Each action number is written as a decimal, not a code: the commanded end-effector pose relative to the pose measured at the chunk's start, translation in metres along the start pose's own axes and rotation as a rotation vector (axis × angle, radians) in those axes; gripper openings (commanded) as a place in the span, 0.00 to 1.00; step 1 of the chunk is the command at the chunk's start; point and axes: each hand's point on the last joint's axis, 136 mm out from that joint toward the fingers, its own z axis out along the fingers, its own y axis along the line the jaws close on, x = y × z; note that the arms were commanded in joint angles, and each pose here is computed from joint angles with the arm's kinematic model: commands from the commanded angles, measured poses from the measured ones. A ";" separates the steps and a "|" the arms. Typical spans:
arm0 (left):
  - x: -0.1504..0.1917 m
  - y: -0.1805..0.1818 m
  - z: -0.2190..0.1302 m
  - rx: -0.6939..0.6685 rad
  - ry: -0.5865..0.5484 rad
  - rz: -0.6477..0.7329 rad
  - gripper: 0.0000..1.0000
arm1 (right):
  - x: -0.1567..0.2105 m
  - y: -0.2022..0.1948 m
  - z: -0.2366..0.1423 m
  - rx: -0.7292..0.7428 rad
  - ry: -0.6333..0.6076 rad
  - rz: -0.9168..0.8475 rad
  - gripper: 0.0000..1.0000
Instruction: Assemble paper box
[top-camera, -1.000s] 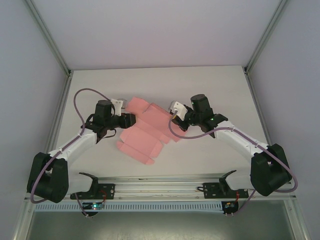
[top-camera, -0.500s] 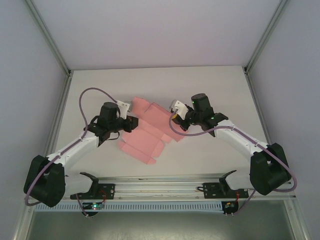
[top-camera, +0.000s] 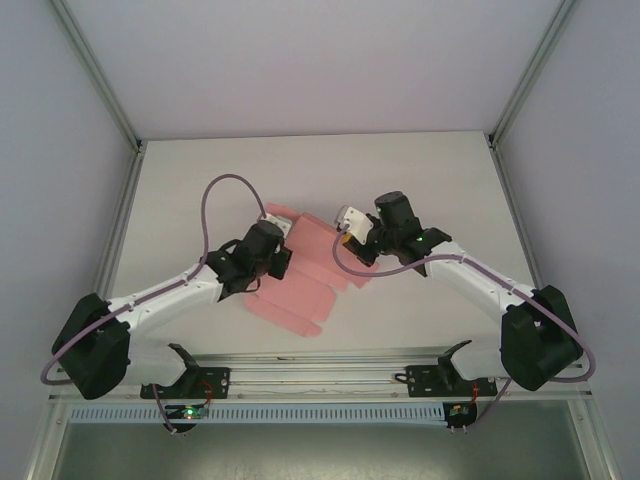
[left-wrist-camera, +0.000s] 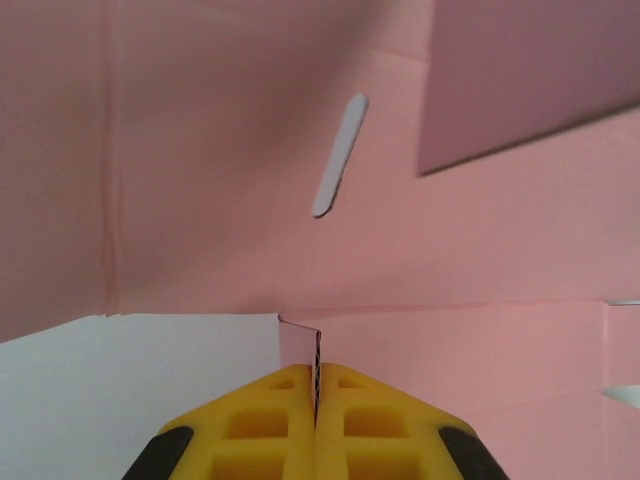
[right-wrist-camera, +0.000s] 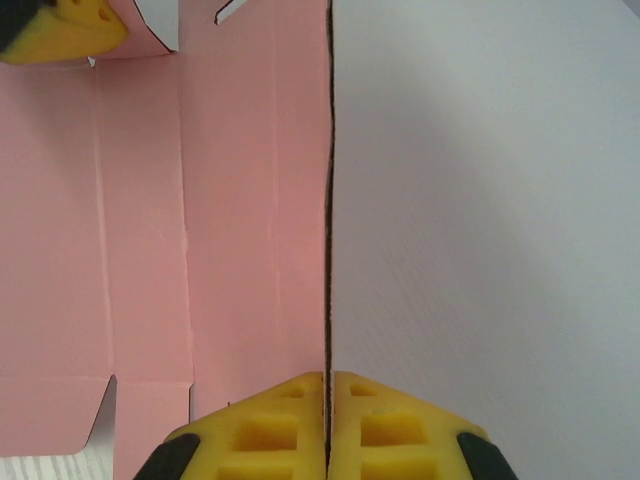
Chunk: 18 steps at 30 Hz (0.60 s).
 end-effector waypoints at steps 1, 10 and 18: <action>-0.036 -0.020 -0.008 -0.056 -0.108 0.000 0.00 | -0.028 0.008 -0.002 -0.015 -0.067 -0.054 0.00; -0.030 -0.046 0.019 -0.208 -0.040 0.058 0.00 | -0.031 0.016 -0.001 -0.021 -0.066 -0.068 0.00; -0.026 -0.057 0.033 -0.208 -0.038 -0.028 0.00 | -0.026 0.016 0.002 -0.013 -0.056 -0.080 0.00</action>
